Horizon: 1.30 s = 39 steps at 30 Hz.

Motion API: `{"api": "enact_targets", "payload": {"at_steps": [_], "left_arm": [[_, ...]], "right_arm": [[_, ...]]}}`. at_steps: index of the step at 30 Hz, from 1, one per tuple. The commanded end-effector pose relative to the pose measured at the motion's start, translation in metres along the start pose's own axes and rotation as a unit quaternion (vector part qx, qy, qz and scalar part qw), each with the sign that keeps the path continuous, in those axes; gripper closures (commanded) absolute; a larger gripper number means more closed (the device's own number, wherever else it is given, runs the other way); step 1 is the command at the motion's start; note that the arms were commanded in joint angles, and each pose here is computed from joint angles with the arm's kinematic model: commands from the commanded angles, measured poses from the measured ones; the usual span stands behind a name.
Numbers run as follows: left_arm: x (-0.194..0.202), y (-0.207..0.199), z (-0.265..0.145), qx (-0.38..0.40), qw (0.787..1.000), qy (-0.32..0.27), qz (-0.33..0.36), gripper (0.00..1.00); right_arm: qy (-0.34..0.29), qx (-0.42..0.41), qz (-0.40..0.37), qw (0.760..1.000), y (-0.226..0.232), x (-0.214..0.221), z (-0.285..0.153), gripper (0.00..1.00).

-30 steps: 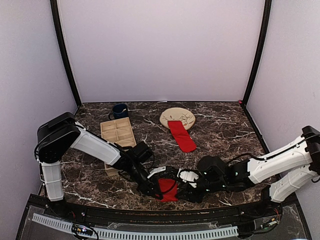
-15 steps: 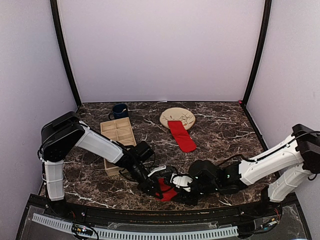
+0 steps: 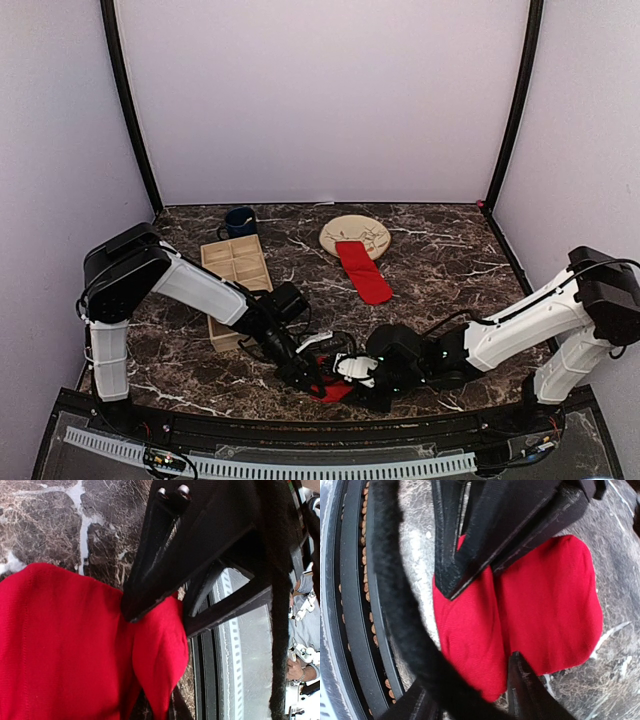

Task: Roll the socks
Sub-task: Roll the sock at the center of the board.

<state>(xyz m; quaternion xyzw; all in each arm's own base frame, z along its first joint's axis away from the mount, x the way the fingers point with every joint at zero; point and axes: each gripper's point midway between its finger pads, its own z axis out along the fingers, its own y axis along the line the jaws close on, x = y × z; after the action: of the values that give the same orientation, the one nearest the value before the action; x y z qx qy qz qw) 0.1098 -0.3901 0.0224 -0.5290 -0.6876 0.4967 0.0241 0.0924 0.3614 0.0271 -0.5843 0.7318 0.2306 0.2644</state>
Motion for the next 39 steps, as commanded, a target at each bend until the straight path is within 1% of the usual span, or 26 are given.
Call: {"api": "enact_targets", "payload": {"at_steps": [1,3,5,11,13,15,19,25,31,39], "left_arm": [[0.017,0.010,0.001,-0.016,0.999,0.024,-0.026,1.00],[0.017,0.011,0.001,-0.016,0.999,0.024,-0.026,1.00],[0.017,0.011,0.001,-0.017,0.999,0.024,-0.025,1.00],[0.016,0.013,0.002,-0.022,0.999,0.023,-0.029,1.00],[0.014,0.015,0.001,-0.027,0.999,0.019,-0.030,0.98],[0.013,0.017,0.000,-0.035,0.999,0.016,-0.034,0.94],[0.011,0.018,-0.003,-0.050,0.998,0.004,-0.035,0.83],[0.007,0.020,-0.010,-0.080,0.996,-0.015,-0.037,0.71],[0.011,0.026,-0.015,-0.110,0.993,-0.018,-0.046,0.68],[0.020,0.039,-0.021,-0.159,0.985,-0.005,-0.068,0.66]], "right_arm": [[-0.013,0.002,-0.013,1.000,0.001,-0.012,0.001,0.68],[-0.013,0.001,-0.013,1.000,0.002,-0.013,0.001,0.73],[0.001,-0.001,-0.013,1.000,0.002,-0.005,0.007,0.79],[0.004,-0.003,-0.008,1.000,0.003,-0.001,0.006,0.91],[0.005,-0.002,-0.007,1.000,0.003,0.000,0.006,0.96],[0.005,-0.002,-0.007,1.000,0.003,0.000,0.006,0.99],[0.003,-0.003,-0.004,1.000,0.003,0.000,0.006,1.00],[0.001,0.001,0.000,1.000,0.002,0.001,0.006,1.00],[0.002,0.006,0.006,1.000,0.000,0.004,0.006,1.00],[0.002,0.015,0.016,1.000,-0.003,0.007,0.006,1.00]]}}
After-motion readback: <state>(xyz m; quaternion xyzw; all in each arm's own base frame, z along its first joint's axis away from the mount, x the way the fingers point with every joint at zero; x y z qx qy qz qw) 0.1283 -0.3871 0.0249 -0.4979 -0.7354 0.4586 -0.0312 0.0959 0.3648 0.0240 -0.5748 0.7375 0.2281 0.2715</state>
